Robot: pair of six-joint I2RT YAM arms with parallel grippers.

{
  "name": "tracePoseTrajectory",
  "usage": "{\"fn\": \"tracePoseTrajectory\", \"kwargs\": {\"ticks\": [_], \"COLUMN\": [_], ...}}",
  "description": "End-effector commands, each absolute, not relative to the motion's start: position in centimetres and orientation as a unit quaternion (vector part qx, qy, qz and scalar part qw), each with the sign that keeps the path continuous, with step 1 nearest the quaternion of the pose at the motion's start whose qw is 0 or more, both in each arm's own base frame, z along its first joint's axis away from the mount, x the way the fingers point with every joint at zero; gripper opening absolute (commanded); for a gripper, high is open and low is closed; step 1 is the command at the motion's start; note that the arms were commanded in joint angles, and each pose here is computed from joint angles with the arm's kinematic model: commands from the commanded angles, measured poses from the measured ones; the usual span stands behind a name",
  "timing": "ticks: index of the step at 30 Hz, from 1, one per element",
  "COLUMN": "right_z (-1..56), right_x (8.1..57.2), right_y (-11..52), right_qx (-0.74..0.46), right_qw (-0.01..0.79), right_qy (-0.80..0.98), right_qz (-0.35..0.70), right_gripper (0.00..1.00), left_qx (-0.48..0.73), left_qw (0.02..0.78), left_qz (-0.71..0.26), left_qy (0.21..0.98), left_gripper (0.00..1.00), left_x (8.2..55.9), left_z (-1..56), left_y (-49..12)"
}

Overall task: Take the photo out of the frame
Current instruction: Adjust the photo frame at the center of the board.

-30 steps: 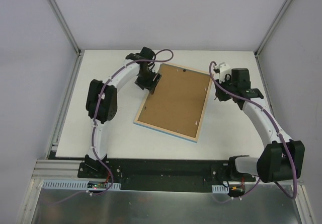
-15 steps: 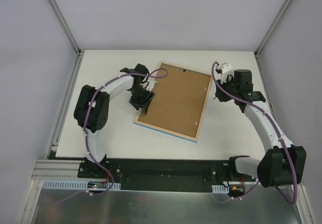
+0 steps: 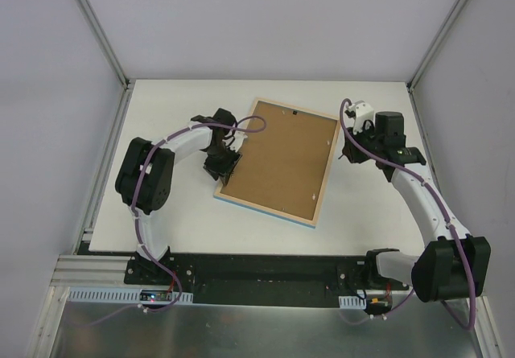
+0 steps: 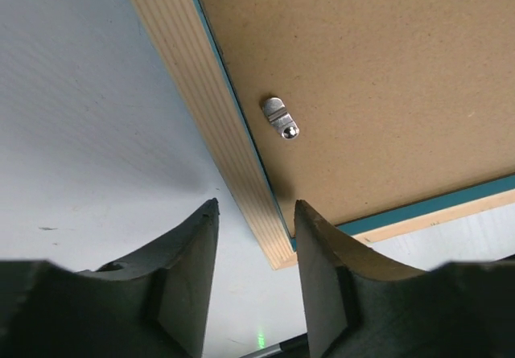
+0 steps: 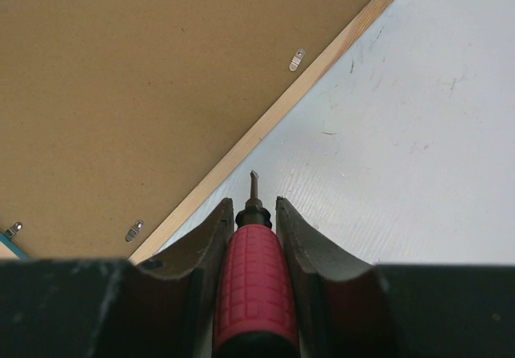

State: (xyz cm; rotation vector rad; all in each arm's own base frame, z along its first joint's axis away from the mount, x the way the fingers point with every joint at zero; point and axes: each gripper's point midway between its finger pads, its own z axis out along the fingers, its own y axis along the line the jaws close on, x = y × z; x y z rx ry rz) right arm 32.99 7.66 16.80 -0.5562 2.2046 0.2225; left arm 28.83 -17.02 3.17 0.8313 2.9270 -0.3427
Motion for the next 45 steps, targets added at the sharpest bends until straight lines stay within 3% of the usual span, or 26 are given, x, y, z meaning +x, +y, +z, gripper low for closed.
{"fn": "tracePoseTrajectory", "kwargs": {"ticks": [1, 4, 23, 36, 40, 45], "right_z": [18.8, 18.8, 19.7, 20.0, 20.2, 20.2], "right_x": [33.4, 33.4, 33.1, 32.9, 32.8, 32.8], "right_y": [8.1, 8.1, 8.3, 8.0, 8.1, 7.9], "right_qx": [-0.219, -0.219, -0.213, -0.208, -0.207, -0.202], "right_qw": [0.45, 0.45, 0.46, 0.465, 0.467, 0.468], "right_qy": [0.86, 0.86, 0.854, 0.852, 0.851, 0.851], "right_qz": [0.101, 0.103, 0.117, 0.122, 0.125, 0.126], "right_gripper": [0.01, 0.01, 0.01, 0.01, 0.01, 0.01], "left_qx": [0.281, 0.3, 0.462, 0.454, 0.427, 0.379], "left_qw": [0.062, 0.06, 0.073, 0.138, 0.165, 0.214], "left_qz": [-0.097, -0.111, -0.116, 0.082, 0.136, 0.181], "left_qy": [0.953, 0.946, 0.876, 0.876, 0.879, 0.882], "left_gripper": [0.36, 0.28, 0.15, 0.13, 0.23, 0.57], "left_x": [29.6, 29.7, 30.4, 41.8, 46.1, 50.7], "left_z": [3.3, 3.1, 2.5, 3.2, 3.9, 6.1], "left_y": [-16.5, -17.0, -21.0, -17.8, -16.5, -15.6]}}
